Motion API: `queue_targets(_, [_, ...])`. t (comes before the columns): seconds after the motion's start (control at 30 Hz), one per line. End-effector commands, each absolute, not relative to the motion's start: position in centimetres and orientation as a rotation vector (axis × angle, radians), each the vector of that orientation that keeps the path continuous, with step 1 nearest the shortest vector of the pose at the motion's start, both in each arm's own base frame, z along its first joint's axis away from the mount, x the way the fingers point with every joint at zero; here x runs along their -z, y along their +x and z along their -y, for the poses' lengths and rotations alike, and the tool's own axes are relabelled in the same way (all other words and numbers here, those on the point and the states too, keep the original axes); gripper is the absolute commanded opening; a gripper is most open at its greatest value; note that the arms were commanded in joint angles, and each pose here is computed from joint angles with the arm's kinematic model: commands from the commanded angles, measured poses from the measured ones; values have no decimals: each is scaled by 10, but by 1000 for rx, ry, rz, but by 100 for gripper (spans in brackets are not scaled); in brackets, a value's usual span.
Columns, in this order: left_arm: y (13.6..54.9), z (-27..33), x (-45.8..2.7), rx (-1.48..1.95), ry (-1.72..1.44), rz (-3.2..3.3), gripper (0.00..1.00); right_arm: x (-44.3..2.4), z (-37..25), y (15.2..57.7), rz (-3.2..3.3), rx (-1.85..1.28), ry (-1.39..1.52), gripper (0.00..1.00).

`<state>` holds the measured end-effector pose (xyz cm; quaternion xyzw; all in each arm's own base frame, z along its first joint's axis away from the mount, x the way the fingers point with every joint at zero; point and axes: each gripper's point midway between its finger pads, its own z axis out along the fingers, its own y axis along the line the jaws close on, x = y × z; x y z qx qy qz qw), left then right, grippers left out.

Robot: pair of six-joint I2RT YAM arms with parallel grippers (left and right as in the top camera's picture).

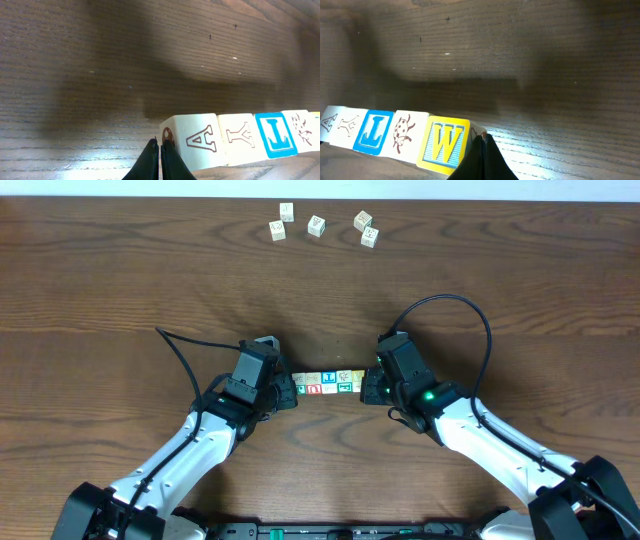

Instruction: Lift 5 blocks

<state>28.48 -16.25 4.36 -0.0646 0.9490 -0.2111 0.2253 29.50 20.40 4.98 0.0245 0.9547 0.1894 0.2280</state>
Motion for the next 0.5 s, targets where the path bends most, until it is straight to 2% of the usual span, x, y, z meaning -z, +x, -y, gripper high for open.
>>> queue_targets(0.0, [251, 239, -76, 1040, 77, -2617, 7, -78, -295, 240, -2685, -1079, -238, 1])
queue_targets(0.47, [243, 248, -63, 1042, 92, -2661, 7, -78, -297, 241, -2676, -1088, -244, 1])
